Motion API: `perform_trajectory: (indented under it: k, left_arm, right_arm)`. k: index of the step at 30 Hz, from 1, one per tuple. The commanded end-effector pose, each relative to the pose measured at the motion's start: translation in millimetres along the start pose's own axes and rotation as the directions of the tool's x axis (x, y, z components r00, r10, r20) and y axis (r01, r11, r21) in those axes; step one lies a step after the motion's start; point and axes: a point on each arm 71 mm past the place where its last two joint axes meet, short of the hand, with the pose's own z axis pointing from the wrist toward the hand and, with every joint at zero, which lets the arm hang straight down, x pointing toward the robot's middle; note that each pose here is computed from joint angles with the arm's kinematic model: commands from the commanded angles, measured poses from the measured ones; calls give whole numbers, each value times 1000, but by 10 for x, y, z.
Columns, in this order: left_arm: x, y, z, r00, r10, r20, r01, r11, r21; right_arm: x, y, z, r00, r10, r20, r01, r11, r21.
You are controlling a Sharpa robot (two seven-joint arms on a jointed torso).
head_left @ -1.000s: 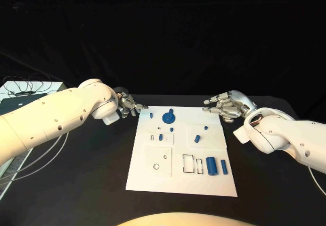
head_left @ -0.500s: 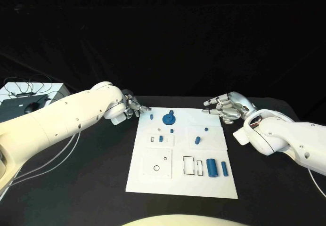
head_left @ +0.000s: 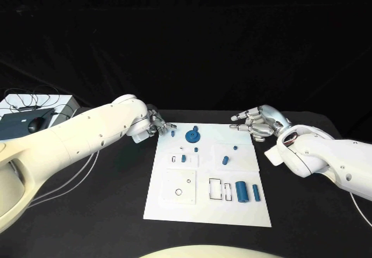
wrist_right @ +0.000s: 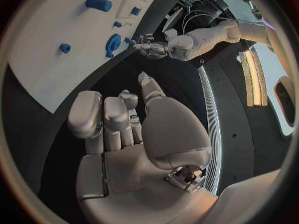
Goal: Assemble the parts on the task board
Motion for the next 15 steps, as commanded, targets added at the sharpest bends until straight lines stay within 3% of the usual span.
perform_trajectory:
  k: [1, 15]
  left_arm:
    - [8, -35, 2, 1000, 15, -25, -15, 1000, 15]
    - [27, -65, 32, 997, 41, -69, -41, 999, -3]
  right_arm:
    - [0, 9, 3, 1000, 0, 1, 0, 1000, -8]
    - [8, 16, 1, 1000, 0, -3, 0, 1000, -9]
